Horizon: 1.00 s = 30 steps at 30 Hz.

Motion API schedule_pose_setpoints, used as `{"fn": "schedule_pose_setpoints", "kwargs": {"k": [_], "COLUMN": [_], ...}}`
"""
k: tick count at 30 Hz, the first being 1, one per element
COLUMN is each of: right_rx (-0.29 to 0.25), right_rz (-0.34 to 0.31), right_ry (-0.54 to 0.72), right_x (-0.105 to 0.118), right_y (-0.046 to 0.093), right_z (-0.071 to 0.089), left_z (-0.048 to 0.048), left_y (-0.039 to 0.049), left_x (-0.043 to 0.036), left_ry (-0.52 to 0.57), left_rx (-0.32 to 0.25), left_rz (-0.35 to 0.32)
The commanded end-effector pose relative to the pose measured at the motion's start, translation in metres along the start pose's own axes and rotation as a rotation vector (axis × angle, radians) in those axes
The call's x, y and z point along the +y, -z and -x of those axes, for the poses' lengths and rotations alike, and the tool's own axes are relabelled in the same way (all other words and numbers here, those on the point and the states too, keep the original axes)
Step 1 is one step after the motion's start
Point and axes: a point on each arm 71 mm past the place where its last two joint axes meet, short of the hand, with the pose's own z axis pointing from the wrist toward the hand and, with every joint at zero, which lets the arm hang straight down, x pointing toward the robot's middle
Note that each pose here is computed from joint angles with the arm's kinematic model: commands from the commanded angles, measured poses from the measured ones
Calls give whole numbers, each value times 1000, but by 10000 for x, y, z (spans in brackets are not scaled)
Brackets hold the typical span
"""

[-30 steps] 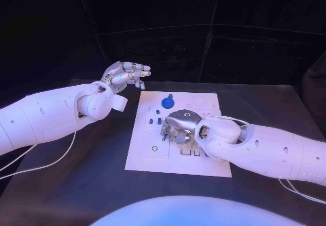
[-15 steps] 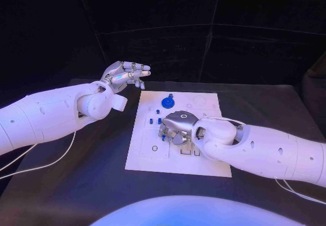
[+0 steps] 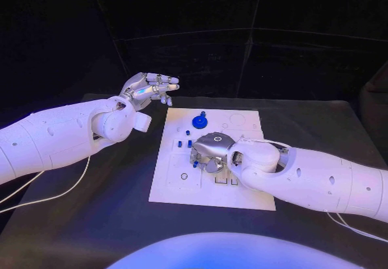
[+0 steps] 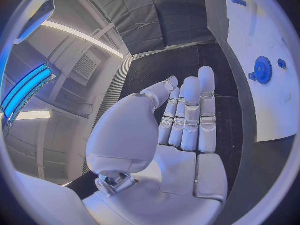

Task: Assemble the parts on the task board

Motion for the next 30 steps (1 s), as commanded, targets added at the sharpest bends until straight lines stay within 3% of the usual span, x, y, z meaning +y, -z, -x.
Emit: {"fn": "schedule_pose_setpoints", "kwargs": {"k": [1, 17, 23, 30], "right_rx": [24, 33, -24, -144], "right_rz": [-3, 9, 5, -9], "right_ry": [30, 31, 23, 8], "right_x": [6, 56, 40, 13], "right_y": [-6, -30, -22, 28], "right_z": [-16, -101, -70, 8], "left_z": [-8, 2, 15, 15], "left_y": [-7, -6, -6, -7], "left_x": [-16, -9, -5, -1], "left_ry": [9, 8, 5, 6], "left_rx": [8, 7, 2, 5], "left_rz": [-13, -4, -1, 2]}}
